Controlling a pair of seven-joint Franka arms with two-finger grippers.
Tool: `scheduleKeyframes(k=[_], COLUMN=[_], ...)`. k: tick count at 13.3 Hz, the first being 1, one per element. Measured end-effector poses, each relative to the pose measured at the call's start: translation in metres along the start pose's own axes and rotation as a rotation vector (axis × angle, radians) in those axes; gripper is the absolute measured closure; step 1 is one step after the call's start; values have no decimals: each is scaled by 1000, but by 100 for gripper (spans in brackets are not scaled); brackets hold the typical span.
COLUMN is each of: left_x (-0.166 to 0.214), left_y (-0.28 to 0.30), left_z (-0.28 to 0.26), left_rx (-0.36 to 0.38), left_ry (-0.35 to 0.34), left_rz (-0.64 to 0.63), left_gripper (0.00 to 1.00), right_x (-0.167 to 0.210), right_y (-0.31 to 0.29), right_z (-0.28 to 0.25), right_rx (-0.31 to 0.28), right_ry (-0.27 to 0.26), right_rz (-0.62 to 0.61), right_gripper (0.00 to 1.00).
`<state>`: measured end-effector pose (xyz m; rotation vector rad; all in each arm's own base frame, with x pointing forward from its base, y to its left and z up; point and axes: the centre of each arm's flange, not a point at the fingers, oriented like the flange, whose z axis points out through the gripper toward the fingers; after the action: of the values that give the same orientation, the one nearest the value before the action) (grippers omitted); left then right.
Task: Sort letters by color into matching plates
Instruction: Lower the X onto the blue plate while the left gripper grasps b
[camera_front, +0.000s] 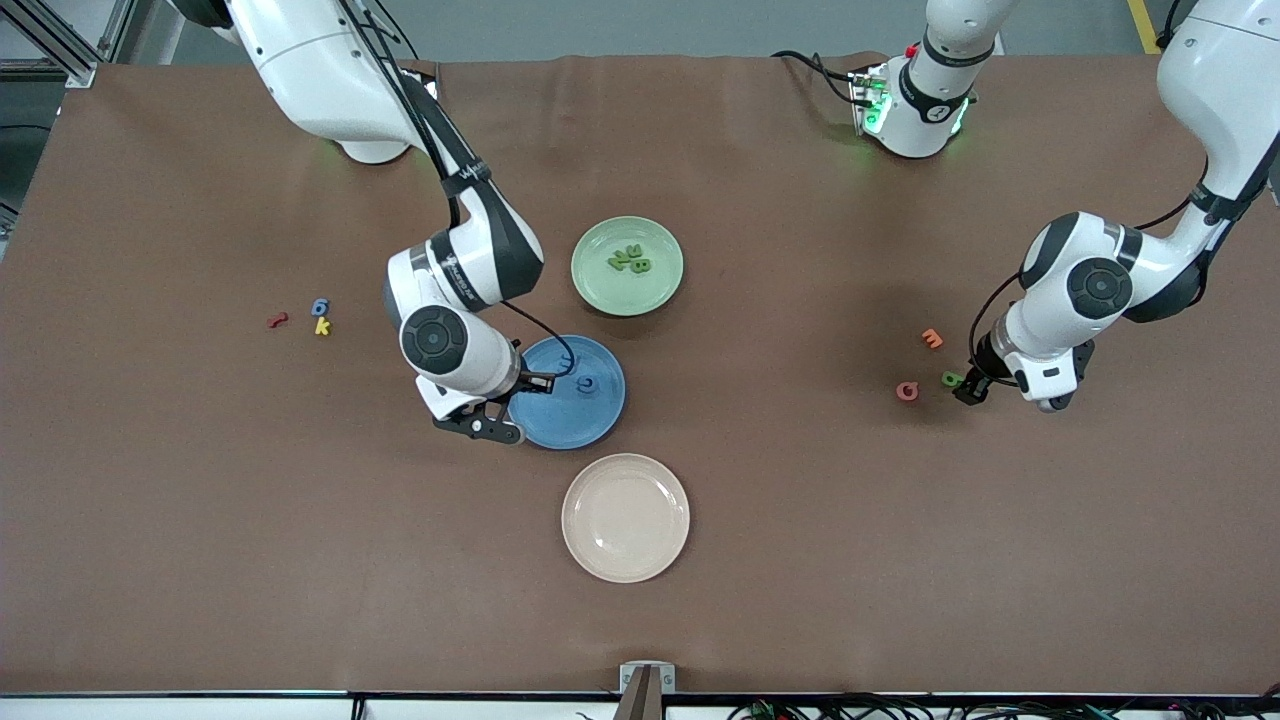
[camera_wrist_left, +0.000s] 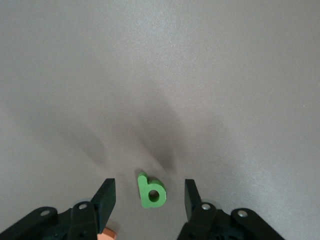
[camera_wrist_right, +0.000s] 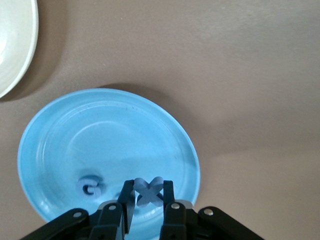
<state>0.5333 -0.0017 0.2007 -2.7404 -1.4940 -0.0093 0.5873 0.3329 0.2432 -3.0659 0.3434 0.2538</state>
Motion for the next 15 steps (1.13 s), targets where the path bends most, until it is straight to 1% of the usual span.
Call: scheduleKeyframes(k=[4, 7, 9, 13, 15], left_x=[-1, -2, 0, 0, -1], left_y=[-2, -4, -6, -6, -6], left_z=[9, 16, 20, 21, 22], left_rx=[0, 6, 9, 7, 7], left_ry=[-16, -12, -17, -19, -22], left_rz=[4, 27, 25, 25, 26], left_gripper=[39, 41, 43, 44, 46], right_x=[0, 1, 2, 0, 0], right_y=[-9, -9, -9, -15, -15], right_z=[26, 34, 37, 50, 54], right_rx=[0, -4, -1, 10, 8], right_ry=[18, 16, 22, 33, 31], right_rz=[-12, -11, -13, -24, -24], right_gripper=[73, 73, 73, 73, 73])
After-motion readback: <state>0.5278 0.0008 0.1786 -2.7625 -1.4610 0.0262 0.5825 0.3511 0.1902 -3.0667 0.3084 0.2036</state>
